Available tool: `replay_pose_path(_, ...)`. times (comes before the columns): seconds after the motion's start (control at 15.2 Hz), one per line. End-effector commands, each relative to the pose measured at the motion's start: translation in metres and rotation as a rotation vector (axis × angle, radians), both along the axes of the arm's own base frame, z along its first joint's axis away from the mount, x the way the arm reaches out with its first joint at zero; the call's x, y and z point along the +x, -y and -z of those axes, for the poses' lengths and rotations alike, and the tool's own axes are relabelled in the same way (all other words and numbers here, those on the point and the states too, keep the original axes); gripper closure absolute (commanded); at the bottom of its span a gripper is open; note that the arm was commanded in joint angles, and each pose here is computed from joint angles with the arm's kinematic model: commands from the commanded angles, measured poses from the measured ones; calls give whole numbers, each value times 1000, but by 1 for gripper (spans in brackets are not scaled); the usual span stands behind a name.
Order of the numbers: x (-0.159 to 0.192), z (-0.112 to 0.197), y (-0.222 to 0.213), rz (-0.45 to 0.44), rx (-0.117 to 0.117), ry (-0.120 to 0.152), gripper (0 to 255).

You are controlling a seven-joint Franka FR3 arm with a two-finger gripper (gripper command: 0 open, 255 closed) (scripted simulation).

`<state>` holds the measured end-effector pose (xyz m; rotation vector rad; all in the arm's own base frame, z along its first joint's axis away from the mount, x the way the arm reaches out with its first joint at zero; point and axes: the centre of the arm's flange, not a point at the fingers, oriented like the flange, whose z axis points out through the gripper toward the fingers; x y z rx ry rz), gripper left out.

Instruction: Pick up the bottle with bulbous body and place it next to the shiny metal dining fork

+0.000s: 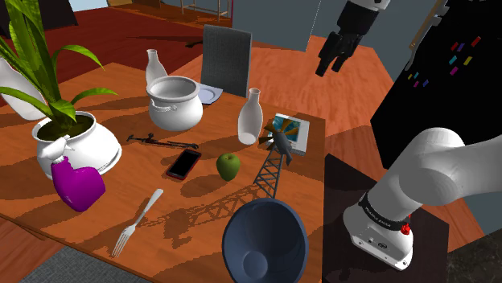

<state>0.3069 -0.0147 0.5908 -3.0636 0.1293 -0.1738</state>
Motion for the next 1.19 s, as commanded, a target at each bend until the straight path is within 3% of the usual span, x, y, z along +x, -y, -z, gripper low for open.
replay_pose_path(0.0,0,0,0,0,0,0,0)
replay_pose_path(1.12,179,130,-6,5,-43,26,0)
